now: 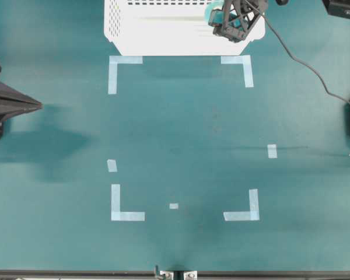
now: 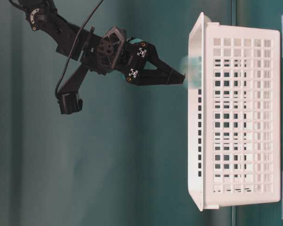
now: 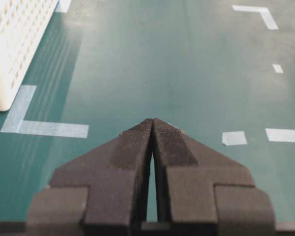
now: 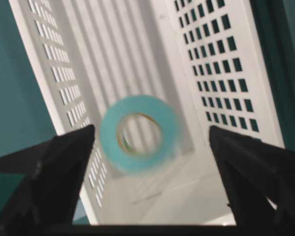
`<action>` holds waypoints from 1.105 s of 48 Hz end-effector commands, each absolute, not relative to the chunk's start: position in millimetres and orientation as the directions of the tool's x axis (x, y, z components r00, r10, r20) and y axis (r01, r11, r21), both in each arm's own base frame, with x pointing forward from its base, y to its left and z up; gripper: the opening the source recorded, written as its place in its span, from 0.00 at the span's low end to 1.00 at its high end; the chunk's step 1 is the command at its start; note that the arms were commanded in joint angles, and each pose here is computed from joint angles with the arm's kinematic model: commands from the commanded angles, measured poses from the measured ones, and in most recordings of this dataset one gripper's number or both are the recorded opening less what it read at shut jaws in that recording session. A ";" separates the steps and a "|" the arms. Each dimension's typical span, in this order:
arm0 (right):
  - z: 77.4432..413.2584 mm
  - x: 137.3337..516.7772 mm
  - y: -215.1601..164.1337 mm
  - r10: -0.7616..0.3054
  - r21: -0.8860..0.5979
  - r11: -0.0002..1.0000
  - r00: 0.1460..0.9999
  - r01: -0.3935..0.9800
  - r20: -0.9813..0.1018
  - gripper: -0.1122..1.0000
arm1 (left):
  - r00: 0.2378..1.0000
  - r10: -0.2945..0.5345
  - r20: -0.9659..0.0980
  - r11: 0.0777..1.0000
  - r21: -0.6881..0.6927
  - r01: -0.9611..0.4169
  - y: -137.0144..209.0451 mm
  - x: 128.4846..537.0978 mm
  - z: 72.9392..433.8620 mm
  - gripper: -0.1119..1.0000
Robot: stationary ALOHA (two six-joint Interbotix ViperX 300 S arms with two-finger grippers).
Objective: Put the tape into the white basket.
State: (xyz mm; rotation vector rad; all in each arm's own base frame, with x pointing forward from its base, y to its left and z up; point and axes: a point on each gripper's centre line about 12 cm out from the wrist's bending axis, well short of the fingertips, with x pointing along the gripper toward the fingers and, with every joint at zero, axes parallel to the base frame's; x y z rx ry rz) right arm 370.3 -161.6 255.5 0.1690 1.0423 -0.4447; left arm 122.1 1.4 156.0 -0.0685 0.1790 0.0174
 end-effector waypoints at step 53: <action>328.8 352.2 -48.1 -0.129 0.006 0.981 0.669 0.196 -0.732 0.95 | 0.986 0.013 -0.163 0.998 -0.065 -0.024 1.6 124.2 164.9 0.00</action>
